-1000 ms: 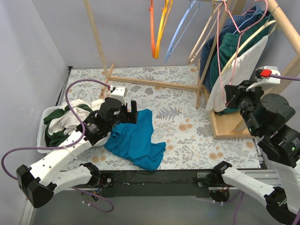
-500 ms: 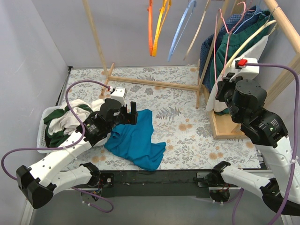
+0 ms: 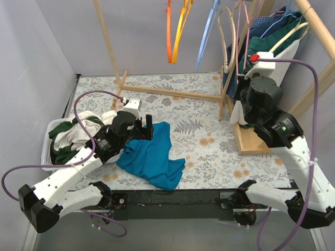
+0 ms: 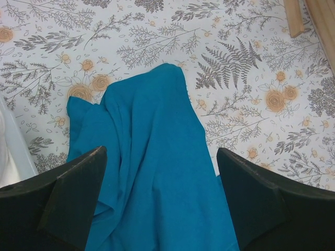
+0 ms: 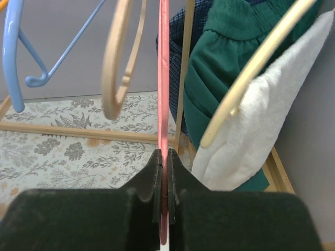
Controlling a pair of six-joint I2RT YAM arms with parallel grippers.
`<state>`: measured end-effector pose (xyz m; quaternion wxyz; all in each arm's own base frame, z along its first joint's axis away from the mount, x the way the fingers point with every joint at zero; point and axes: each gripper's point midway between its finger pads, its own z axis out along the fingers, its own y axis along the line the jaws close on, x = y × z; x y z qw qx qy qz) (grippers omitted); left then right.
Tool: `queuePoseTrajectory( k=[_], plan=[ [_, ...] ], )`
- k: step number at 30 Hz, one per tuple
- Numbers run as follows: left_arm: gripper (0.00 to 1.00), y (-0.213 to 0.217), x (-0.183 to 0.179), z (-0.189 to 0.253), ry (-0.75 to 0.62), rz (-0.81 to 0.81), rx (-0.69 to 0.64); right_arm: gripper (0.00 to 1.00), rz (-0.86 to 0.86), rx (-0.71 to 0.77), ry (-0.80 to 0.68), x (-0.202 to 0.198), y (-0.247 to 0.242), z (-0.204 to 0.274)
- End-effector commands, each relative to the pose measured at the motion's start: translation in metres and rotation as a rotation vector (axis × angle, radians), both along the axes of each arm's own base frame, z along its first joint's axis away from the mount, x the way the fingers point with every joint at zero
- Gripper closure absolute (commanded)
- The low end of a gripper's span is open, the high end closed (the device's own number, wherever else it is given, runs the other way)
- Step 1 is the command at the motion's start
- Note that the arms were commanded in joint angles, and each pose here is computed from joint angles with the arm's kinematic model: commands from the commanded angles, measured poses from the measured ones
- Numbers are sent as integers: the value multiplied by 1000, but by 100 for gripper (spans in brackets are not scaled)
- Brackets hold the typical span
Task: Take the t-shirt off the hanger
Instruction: Place the hanger at the clothesline.
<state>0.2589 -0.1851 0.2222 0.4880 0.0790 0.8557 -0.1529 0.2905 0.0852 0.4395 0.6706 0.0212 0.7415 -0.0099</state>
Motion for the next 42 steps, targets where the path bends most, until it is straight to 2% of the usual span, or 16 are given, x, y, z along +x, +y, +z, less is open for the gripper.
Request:
queuePoseTrajectory(
  k=[1, 11, 21, 30, 42],
  plan=[
    [13, 0, -4, 9, -16, -6, -35, 99, -19, -7, -94, 27, 11, 29],
    [14, 2, -10, 10, -15, -12, -50, 99, -29, -9, -145, 61, 13, 53],
    [14, 3, -11, 7, -7, -13, -49, 99, 52, 87, -70, 91, -12, 27],
    [14, 2, -11, 5, -3, -11, -44, 99, 147, 80, 31, 121, -9, 4],
    [14, 1, -9, 0, 9, -12, -39, 99, 146, 108, 140, 124, -6, -26]
  ],
)
